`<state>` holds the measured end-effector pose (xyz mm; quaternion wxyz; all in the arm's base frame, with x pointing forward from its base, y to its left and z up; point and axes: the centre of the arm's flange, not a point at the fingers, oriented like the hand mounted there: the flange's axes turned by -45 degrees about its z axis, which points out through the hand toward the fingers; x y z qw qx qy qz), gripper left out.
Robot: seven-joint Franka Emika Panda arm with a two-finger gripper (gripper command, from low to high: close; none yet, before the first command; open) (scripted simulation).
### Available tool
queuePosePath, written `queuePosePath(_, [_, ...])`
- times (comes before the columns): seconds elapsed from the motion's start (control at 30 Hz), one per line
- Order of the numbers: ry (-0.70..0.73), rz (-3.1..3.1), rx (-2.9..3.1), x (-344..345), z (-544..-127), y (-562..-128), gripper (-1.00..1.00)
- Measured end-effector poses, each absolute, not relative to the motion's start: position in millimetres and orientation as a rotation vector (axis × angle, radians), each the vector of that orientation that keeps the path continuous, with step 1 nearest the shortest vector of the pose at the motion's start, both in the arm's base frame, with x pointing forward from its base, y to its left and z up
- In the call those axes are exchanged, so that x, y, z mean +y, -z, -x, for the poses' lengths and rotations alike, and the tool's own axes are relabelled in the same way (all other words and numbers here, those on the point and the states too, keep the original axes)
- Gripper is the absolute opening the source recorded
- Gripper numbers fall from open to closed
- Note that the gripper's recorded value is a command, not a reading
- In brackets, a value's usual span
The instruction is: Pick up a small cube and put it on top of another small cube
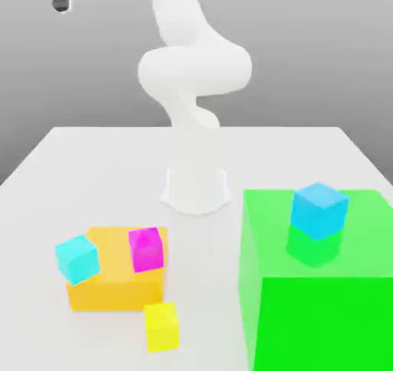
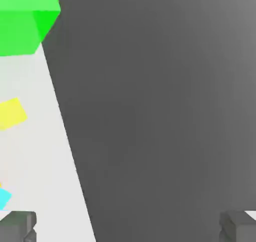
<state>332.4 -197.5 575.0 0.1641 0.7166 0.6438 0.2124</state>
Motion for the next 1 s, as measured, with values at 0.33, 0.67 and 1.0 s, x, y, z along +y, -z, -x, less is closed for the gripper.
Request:
queuePosePath(0.33, [-0.368, -1.498, 2.427, -202.4, -381.9, -456.7, 0.0])
queuePosePath(0.67, [-0.159, -0.7, 2.913, -149.7, -424.4, -321.6, 0.0])
queuePosePath(1.0, [-0.008, 0.237, 3.126, -61.2, -433.1, -187.0, 0.0])
